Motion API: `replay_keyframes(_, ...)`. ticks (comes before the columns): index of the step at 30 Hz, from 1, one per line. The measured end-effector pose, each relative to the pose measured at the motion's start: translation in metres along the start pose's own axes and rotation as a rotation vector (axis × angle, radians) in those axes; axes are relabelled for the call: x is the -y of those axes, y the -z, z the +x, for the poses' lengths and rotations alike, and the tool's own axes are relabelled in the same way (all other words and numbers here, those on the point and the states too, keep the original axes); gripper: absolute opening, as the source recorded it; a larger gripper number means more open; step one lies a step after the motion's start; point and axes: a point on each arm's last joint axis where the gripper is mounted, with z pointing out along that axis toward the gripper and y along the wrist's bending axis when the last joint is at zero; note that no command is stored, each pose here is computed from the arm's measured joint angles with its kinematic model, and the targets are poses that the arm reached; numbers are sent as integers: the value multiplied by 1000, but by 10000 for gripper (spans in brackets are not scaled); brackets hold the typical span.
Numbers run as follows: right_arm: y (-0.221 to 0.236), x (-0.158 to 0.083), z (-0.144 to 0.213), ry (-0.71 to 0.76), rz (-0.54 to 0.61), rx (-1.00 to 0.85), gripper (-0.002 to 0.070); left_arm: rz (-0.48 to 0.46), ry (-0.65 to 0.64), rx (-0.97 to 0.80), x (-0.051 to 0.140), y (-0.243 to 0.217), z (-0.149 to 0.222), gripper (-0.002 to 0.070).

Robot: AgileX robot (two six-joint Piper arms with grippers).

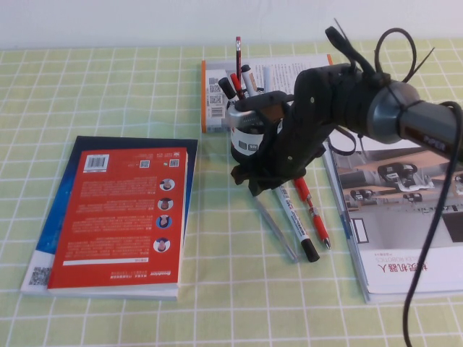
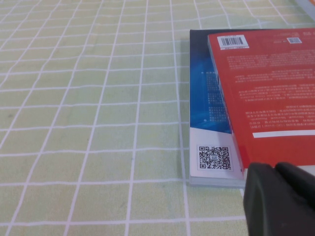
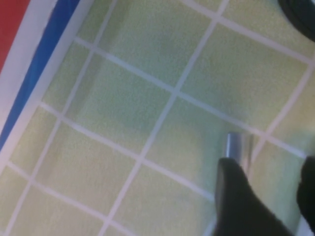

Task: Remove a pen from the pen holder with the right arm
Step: 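Take a marker out of the pen holder and lay it on the table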

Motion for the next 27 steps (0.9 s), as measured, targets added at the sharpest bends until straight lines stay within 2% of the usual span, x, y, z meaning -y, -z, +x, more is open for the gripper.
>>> replay_keyframes(4,26,-2,11,8,9,32,209,0,0,0,0,0,0,-5)
replay_keyframes(8,70,-4,36,21,23,91,104,0,0,0,0,0,0,-5)
replay_keyframes(11,111,-4,68,37,37,146,18,0,0,0,0,0,0,-5)
replay_keyframes(20,206,-8,164,44,21,347,-11,0,0,0,0,0,0,-5)
replay_keyframes(27,225,-3,224,26,18,410,-12,0,0,0,0,0,0,-5)
